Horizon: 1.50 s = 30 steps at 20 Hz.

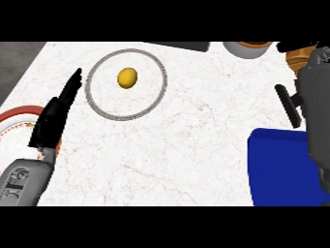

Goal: Pick the croissant from the tray and place it in the tiered basket

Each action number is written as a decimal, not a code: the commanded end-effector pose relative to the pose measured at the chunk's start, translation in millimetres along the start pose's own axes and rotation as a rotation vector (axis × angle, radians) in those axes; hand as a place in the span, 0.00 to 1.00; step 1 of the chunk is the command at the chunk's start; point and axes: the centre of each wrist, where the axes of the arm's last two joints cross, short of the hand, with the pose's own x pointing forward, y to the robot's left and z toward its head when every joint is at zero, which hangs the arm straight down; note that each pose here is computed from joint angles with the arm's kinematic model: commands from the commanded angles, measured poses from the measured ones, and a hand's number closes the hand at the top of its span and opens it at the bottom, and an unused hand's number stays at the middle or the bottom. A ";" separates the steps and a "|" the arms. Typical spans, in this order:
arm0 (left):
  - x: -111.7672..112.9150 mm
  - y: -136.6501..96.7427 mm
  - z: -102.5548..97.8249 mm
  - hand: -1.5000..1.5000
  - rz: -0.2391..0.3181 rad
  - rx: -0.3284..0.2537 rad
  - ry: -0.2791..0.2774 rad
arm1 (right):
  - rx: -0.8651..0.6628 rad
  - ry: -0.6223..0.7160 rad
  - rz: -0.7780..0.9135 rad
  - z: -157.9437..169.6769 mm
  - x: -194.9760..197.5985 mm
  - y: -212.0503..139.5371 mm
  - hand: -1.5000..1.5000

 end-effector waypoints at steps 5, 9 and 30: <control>1.4 -4.2 -4.3 0.50 -0.015 -0.018 0.008 | -0.434 0.061 -0.067 0.5 78.9 -78.8 1.00; 5.8 -10.1 -9.3 0.50 -0.005 -0.025 0.002 | -0.541 0.076 0.013 6.4 103.3 -90.9 1.00; -5.1 12.2 -3.7 0.50 0.008 0.046 0.050 | -0.596 0.214 0.412 -24.0 135.8 -118.4 1.00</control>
